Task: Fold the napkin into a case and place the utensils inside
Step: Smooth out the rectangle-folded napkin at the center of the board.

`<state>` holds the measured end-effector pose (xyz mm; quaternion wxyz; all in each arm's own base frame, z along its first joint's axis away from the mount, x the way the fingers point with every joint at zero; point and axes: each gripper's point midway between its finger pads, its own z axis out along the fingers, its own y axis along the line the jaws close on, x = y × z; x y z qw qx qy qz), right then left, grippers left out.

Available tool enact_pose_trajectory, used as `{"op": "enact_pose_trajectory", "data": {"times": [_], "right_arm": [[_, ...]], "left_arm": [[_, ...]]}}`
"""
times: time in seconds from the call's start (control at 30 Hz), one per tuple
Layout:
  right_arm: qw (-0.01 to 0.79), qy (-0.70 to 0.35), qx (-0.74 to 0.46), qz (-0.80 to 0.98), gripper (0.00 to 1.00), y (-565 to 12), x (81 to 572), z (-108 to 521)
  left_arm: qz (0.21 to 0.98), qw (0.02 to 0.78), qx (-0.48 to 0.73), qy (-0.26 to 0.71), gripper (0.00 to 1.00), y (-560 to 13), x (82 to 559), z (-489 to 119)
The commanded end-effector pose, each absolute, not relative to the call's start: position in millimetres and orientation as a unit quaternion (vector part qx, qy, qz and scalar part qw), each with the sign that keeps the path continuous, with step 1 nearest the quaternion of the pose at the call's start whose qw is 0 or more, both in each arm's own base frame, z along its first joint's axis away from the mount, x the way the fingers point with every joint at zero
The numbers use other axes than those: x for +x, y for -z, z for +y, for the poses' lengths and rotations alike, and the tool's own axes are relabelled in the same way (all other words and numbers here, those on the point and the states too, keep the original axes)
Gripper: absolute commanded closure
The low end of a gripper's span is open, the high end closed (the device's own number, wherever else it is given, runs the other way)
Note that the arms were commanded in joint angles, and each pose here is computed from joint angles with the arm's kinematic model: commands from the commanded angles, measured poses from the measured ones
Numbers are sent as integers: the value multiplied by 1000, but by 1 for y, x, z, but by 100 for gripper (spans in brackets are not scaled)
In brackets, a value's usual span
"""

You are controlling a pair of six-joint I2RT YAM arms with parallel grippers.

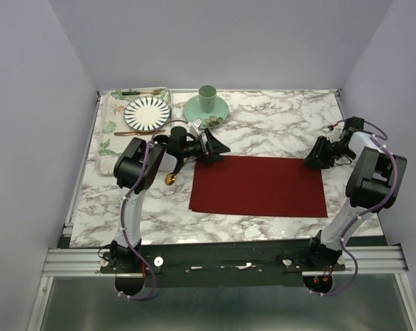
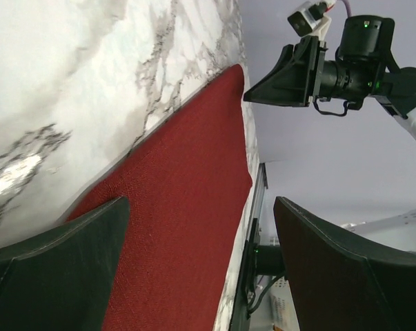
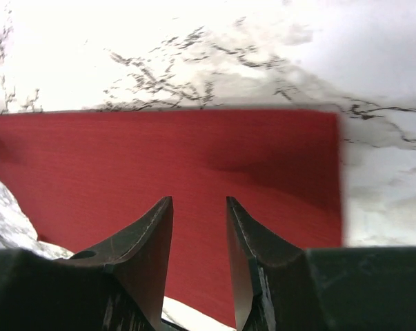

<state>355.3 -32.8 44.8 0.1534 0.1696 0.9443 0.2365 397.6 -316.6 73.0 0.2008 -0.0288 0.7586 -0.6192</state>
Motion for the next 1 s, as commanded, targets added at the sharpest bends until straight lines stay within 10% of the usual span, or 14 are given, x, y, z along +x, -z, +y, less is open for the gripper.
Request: {"op": "enact_pose_trajectory", "data": {"times": [0.0, 0.97], "right_arm": [[166, -244, 117, 948, 56, -60, 355, -18], [88, -120, 91, 985, 59, -14, 338, -60]], "left_arm": [[777, 165, -46, 606, 1, -40, 387, -337], [763, 192, -33, 616, 1, -66, 395, -284]]}}
